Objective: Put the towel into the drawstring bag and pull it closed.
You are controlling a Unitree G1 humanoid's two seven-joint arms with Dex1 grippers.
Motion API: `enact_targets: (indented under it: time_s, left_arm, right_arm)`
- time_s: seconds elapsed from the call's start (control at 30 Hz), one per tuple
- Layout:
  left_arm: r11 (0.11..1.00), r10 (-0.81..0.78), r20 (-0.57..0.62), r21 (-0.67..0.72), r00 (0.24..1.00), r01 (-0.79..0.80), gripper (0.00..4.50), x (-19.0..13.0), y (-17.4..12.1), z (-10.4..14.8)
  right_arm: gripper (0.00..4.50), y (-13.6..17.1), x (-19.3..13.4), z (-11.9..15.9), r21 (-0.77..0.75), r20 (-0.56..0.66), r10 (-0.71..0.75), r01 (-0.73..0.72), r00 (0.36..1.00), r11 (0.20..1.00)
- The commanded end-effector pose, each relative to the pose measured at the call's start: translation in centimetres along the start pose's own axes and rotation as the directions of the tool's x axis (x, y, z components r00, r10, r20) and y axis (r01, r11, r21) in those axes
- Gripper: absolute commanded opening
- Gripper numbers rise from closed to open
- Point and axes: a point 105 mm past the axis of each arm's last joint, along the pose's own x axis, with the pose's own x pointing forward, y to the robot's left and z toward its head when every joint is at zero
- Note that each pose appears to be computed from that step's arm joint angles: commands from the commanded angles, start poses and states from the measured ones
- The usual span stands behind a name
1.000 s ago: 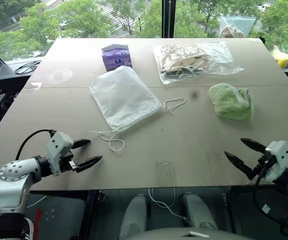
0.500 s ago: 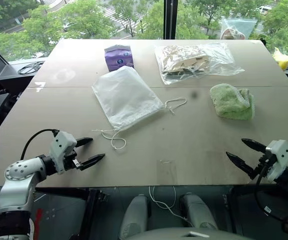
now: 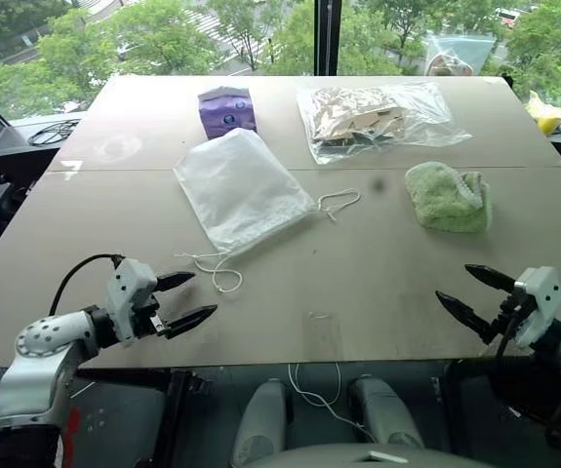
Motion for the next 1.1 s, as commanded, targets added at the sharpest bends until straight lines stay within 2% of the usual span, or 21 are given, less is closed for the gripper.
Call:
enact_targets:
  time_s: [0.03,0.2,0.37,0.47,0.67,0.8,1.0,1.1]
  left_arm:
    - [0.999,0.004,0.075,0.045,0.997,-0.008,4.5,0.2,0.0,2.7]
    - [0.987,0.058,0.161,0.139,0.985,-0.081,4.5,3.4,0.5,4.9]
    - [0.95,0.146,0.197,0.244,0.969,-0.193,4.5,6.5,1.8,5.8]
    - [0.885,0.187,0.175,0.397,0.967,-0.243,4.5,7.9,2.7,5.9]
    - [0.717,0.225,0.234,0.618,0.946,-0.323,4.5,8.3,3.0,7.1]
    - [0.641,0.289,0.278,0.655,0.916,-0.4,4.5,7.9,2.9,6.8]
    - [0.602,0.392,0.299,0.632,0.87,-0.488,4.5,7.8,2.8,5.3]
    - [0.559,0.424,0.286,0.664,0.859,-0.497,4.5,7.9,2.8,4.5]
  right_arm:
    - [4.48,0.9,1.0,2.1,-0.015,0.079,0.046,-0.045,0.996,0.999]
    - [4.48,2.1,2.3,3.9,-0.019,0.143,0.09,-0.088,0.986,0.996]
    - [4.48,3.7,3.2,4.6,-0.019,0.155,0.112,-0.11,0.982,0.994]
    - [4.48,4.4,3.4,4.6,-0.016,0.157,0.116,-0.115,0.981,0.993]
    - [4.48,4.4,2.9,4.8,-0.019,0.156,0.082,-0.08,0.984,0.997]
    - [4.48,4.6,2.4,4.7,-0.013,0.146,0.077,-0.076,0.986,0.997]
    - [4.48,4.7,2.5,5.0,-0.013,0.147,0.076,-0.075,0.986,0.997]
    - [4.48,4.7,2.6,5.2,-0.011,0.151,0.076,-0.076,0.986,0.997]
